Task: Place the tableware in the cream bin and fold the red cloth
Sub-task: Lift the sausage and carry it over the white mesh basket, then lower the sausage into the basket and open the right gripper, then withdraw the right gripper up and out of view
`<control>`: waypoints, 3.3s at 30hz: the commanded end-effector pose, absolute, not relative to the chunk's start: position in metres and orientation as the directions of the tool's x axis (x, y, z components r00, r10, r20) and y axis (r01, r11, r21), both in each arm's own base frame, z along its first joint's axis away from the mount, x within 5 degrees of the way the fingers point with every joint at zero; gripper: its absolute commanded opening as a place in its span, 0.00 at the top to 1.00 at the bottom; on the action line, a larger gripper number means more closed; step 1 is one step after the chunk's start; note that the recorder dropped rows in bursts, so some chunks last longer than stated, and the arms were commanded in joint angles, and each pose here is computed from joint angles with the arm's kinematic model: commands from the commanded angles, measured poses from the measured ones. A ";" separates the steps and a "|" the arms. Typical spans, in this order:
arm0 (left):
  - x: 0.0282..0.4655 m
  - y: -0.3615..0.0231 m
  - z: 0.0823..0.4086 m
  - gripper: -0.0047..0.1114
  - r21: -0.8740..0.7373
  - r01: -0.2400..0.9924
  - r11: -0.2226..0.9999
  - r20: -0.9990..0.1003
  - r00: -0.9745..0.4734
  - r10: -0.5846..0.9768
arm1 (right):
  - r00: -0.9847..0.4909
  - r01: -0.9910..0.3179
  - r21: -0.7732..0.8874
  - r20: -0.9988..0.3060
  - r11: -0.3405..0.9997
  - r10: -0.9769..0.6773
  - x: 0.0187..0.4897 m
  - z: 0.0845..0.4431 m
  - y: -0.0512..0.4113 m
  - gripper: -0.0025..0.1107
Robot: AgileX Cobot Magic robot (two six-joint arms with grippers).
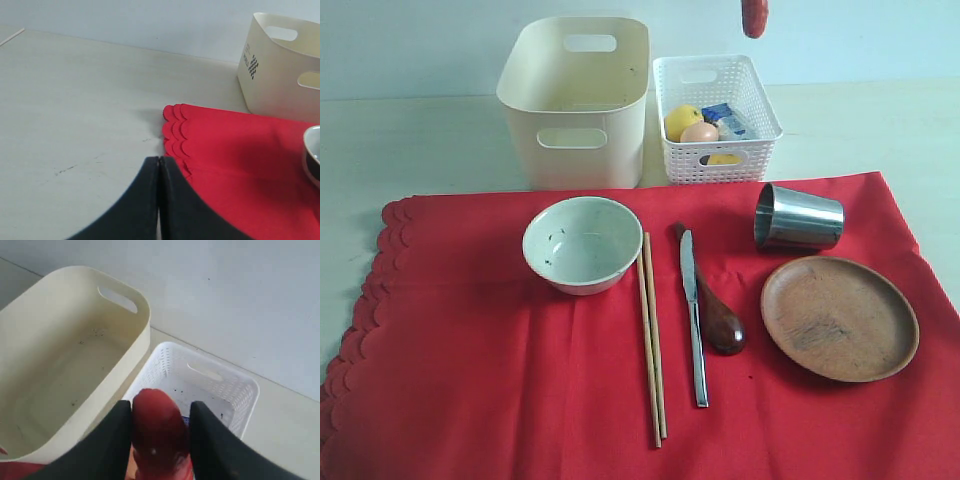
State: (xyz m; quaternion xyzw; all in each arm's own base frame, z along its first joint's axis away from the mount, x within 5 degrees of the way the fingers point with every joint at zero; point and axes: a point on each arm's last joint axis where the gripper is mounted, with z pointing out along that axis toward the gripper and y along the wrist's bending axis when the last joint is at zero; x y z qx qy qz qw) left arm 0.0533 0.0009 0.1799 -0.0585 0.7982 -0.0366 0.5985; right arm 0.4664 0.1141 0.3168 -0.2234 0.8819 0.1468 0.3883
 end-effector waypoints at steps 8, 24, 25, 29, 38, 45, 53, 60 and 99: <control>0.053 0.001 0.181 0.96 -0.132 -0.045 0.990 -0.954 -0.266 -0.140 | -0.657 -0.447 0.115 -0.715 0.887 -0.238 0.504 0.234 0.115 0.98; 0.053 0.001 0.181 0.96 -0.133 -0.045 0.990 -0.954 -0.266 -0.140 | -0.728 -0.435 0.145 -0.637 0.889 -0.252 0.512 0.181 0.116 0.73; 0.053 0.001 0.181 0.96 -0.133 -0.045 0.990 -0.954 -0.266 -0.140 | -0.727 -0.435 0.145 -0.639 0.889 -0.252 0.512 0.182 0.116 0.67; 0.053 0.001 0.181 0.96 -0.130 -0.045 0.990 -0.954 -0.266 -0.138 | -0.715 -0.433 0.137 -0.654 0.891 -0.246 0.513 0.187 0.116 0.46; 0.053 0.001 0.181 0.96 -0.132 -0.045 0.990 -0.954 -0.266 -0.140 | -0.711 -0.465 0.141 -0.648 0.874 -0.273 0.502 0.216 0.116 0.33; 0.053 0.001 0.181 0.96 -0.132 -0.045 0.990 -0.954 -0.266 -0.140 | -0.762 -0.473 0.184 -0.577 0.862 -0.295 0.480 0.246 0.115 0.40; 0.053 0.001 0.181 0.96 -0.132 -0.045 0.990 -0.954 -0.266 -0.140 | -0.868 -0.394 0.223 -0.409 0.892 -0.282 0.460 0.256 0.108 0.42; 0.053 0.001 0.181 0.96 -0.132 -0.045 0.990 -0.954 -0.266 -0.140 | -0.885 -0.366 0.218 -0.384 0.905 -0.265 0.447 0.278 0.104 0.42; 0.053 0.001 0.181 0.96 -0.131 -0.045 0.990 -0.954 -0.266 -0.138 | -0.664 -0.418 0.141 -0.721 0.897 -0.196 0.329 0.463 0.084 0.42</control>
